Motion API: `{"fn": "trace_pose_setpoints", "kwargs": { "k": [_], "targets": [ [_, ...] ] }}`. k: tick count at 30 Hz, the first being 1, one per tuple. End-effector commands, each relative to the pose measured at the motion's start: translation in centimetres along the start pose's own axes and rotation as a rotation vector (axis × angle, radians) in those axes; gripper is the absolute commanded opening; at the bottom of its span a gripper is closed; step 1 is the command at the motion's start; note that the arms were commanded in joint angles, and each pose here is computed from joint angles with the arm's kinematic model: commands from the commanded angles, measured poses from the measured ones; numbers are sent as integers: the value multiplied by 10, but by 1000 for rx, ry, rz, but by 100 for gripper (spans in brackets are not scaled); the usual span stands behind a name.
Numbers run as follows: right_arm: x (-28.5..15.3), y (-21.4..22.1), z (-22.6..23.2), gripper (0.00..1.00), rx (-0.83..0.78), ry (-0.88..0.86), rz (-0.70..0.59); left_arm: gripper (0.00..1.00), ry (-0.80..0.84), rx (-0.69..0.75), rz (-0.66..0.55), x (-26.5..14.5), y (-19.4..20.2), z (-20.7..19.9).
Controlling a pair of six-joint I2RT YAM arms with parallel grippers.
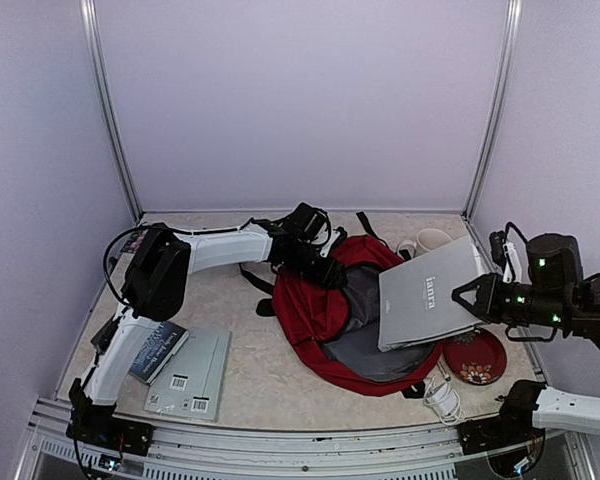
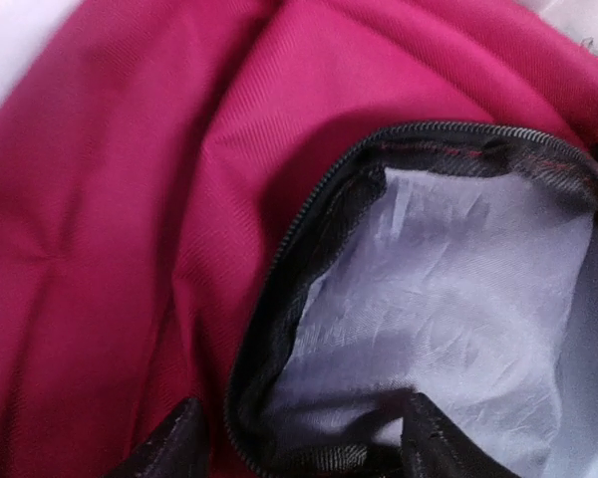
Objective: Pack the student bag
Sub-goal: Pick up the largest pocket of the bag from the student bag.
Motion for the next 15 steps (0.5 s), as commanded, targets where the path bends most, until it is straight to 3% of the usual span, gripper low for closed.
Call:
{"fn": "trace_pose_setpoints", "kwargs": {
  "k": [1, 3, 5, 7, 8, 15],
  "targets": [
    [12, 7, -9, 13, 87, 7, -6, 58, 130, -34, -1, 19, 9, -19],
    [19, 17, -17, 12, 127, 9, 13, 54, 155, -29, -41, 13, 2, -27],
    [27, 29, -23, 12, 167, -4, 42, 42, 198, -36, -76, 7, -5, -34],
    [34, 39, -28, 12, 206, -15, 76, 21, 235, -33, -100, 2, -12, -39],
    [37, 45, -28, 12, 223, -32, 98, 0, 249, -30, -119, -4, -18, -43],
    [47, 56, -35, 11, 280, -44, 123, 0, 241, 16, -366, -82, -67, -70]
  ]
}}
Point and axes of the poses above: each gripper's point midway between its finger pads, its own x axis out along the fingers, its own z axis along the line the jaws close on, y = z × x, the point moved 5 cm from there along -x, back along the fingers, and after that the axes turned 5 degrees about x, right-handed, at the moved point
